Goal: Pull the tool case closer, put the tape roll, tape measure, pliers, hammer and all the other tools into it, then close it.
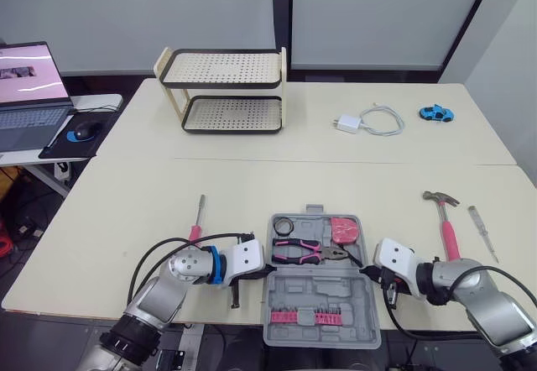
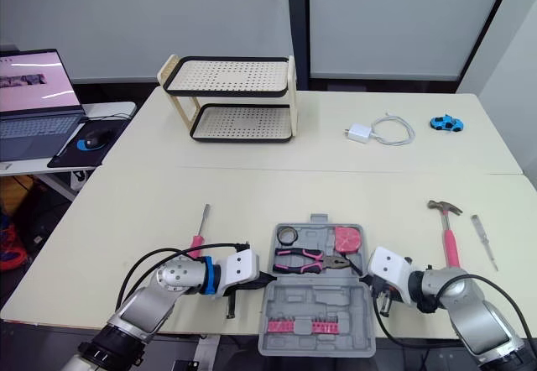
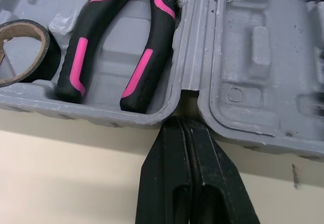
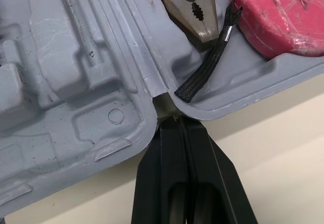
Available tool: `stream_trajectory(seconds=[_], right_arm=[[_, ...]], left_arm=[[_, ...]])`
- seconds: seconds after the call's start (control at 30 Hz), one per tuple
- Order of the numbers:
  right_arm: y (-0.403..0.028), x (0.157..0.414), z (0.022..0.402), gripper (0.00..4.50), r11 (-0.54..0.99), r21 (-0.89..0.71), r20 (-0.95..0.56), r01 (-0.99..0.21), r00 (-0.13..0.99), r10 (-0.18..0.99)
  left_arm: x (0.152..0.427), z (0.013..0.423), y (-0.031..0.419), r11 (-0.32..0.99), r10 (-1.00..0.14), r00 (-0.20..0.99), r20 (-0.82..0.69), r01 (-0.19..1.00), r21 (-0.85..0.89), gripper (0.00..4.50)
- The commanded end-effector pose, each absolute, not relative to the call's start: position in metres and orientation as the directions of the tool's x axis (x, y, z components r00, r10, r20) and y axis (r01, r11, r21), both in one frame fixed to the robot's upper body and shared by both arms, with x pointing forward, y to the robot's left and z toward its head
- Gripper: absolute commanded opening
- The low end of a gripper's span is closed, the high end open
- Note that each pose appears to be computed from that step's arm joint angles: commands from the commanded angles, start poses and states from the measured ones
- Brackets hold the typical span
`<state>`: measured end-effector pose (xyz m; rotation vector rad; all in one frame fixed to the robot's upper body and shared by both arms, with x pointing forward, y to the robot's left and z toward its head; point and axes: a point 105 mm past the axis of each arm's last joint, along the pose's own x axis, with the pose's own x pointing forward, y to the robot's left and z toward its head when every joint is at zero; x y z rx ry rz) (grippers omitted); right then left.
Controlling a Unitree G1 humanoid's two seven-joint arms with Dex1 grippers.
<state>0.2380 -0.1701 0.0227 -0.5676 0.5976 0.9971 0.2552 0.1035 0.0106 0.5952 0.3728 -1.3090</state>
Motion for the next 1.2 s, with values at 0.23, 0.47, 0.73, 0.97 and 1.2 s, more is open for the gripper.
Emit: stream_trajectory(seconds=[0.23, 0.47, 0.73, 0.97, 1.2], right_arm=[[-0.141, 0.253, 0.039, 0.00, 0.390, -0.193, -0.618, -0.900, 0.421, 0.664], [-0.139, 0.257, 0.033, 0.00, 0.376, -0.195, -0.639, -0.906, 0.408, 0.652], [-0.137, 0.263, 0.031, 0.00, 0.376, -0.204, -0.641, -0.904, 0.414, 0.647], [-0.137, 0.270, 0.031, 0.00, 0.378, -0.215, -0.642, -0.900, 0.422, 0.640], [-0.135, 0.273, 0.030, 0.00, 0.373, -0.220, -0.645, -0.901, 0.421, 0.638]], left_arm=[[0.268, 0.017, 0.081, 0.133, -0.810, 0.245, -0.533, 0.962, 0.240, 0.02], [0.280, 0.018, 0.082, 0.141, -0.802, 0.265, -0.535, 0.955, 0.262, 0.02], [0.289, 0.019, 0.082, 0.145, -0.798, 0.284, -0.532, 0.947, 0.288, 0.02], [0.294, 0.019, 0.080, 0.154, -0.796, 0.301, -0.524, 0.940, 0.306, 0.02], [0.298, 0.018, 0.080, 0.160, -0.792, 0.313, -0.524, 0.935, 0.316, 0.02]])
